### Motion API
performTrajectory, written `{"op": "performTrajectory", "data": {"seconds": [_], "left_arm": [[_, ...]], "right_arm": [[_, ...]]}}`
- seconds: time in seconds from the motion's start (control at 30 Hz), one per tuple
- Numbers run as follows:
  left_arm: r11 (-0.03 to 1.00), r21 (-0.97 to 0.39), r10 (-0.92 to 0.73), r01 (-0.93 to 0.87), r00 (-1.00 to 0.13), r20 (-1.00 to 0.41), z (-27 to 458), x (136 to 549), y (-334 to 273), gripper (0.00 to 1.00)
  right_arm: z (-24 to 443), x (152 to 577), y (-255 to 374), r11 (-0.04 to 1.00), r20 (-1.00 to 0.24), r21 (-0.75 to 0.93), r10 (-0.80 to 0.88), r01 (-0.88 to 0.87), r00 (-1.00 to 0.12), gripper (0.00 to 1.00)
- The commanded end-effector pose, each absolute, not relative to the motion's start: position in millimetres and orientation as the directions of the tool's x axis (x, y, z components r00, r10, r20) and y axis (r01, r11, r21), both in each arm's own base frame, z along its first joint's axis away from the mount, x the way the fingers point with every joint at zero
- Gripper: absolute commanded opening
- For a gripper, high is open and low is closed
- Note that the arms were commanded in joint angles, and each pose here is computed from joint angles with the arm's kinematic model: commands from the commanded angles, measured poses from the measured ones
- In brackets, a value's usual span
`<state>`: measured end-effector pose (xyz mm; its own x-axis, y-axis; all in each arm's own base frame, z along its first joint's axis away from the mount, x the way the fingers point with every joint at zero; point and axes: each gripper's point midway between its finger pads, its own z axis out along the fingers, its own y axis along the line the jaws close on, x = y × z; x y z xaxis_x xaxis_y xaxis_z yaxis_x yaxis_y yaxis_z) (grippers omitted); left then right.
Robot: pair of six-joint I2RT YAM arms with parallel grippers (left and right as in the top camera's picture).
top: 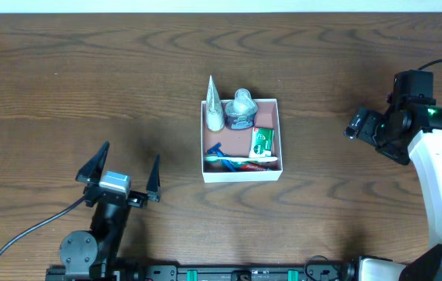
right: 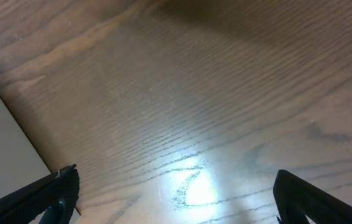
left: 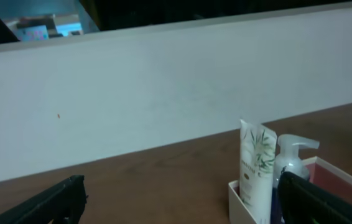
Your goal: Pack container
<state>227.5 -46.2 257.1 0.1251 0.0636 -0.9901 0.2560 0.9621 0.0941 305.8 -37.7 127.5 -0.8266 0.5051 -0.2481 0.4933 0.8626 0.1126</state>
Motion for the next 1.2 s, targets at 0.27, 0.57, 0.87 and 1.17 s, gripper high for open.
{"op": "performTrajectory", "data": {"seconds": [0.27, 0.57, 0.87, 1.17], "left_arm": [[0.959, 0.086, 0.063, 0.269, 0.092, -0.994, 211.8, 233.8, -47.6, 0.98], [0.96, 0.073, 0.087, 0.269, -0.038, -0.996, 159.7, 240.2, -45.9, 0.98], [0.958, 0.098, 0.128, 0.271, -0.095, -0.987, 143.2, 238.9, -44.8, 0.98], [0.959, 0.088, 0.118, 0.269, -0.097, -0.988, 143.5, 239.1, -44.6, 0.98]], "right_arm": [[132.5, 305.7, -39.4, 0.863, -0.263, 0.117, 0.503, 0.491, -0.823, 0.99], [132.5, 305.7, -39.4, 0.863, -0.263, 0.117, 0.504, 0.491, -0.823, 0.99], [132.5, 305.7, -39.4, 0.863, -0.263, 0.117, 0.503, 0.491, -0.823, 0.99], [132.5, 305.7, -39.4, 0.863, -0.263, 0.117, 0.503, 0.491, -0.823, 0.99]]}}
